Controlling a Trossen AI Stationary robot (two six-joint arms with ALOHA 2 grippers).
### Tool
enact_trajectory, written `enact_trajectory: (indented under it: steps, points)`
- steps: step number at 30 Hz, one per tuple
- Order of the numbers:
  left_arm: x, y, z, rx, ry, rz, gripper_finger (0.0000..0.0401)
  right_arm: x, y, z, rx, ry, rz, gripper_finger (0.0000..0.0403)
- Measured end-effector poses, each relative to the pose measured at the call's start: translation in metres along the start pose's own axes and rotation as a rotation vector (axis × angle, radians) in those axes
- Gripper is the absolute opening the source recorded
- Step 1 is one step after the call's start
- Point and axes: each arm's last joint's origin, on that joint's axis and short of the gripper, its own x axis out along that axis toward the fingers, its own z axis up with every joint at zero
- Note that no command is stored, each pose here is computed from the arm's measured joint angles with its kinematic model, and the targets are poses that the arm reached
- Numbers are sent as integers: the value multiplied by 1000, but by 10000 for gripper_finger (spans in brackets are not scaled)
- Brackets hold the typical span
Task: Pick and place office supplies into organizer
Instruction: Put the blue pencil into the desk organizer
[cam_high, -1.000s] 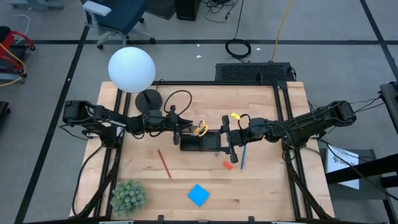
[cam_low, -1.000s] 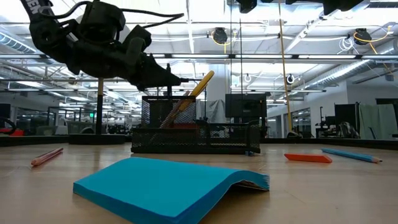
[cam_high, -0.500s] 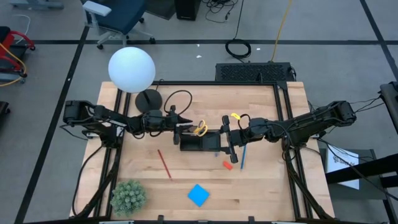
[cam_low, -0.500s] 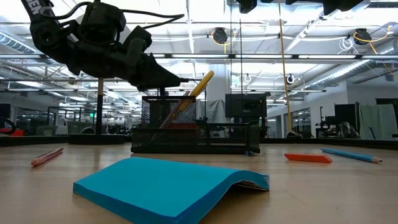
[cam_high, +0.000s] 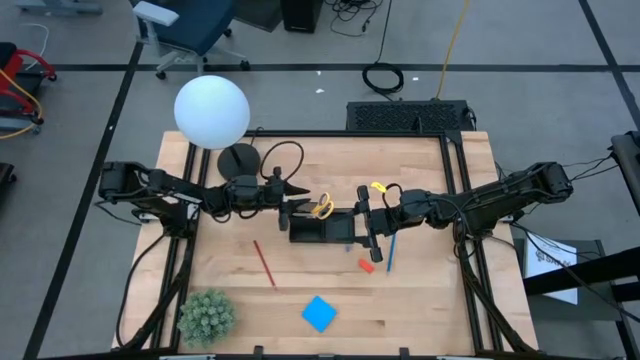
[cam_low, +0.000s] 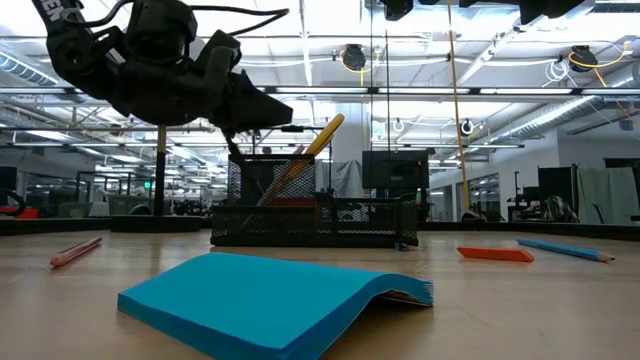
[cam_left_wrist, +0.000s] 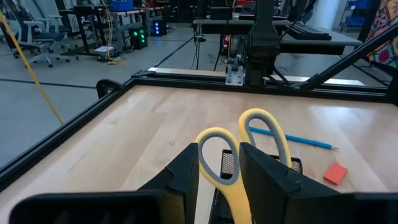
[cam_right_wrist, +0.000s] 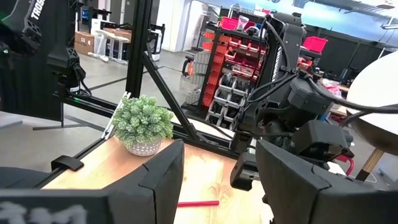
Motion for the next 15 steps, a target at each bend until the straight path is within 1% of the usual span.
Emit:
enact_trajectory:
  steps: [4,15]
  points:
    - [-3,-2,7,-15,-27,-9,113,0,0,0,0,0,0,184]
    - [-14,-18,23,19,-74,-70,113,0,0,0,24,0,1,182]
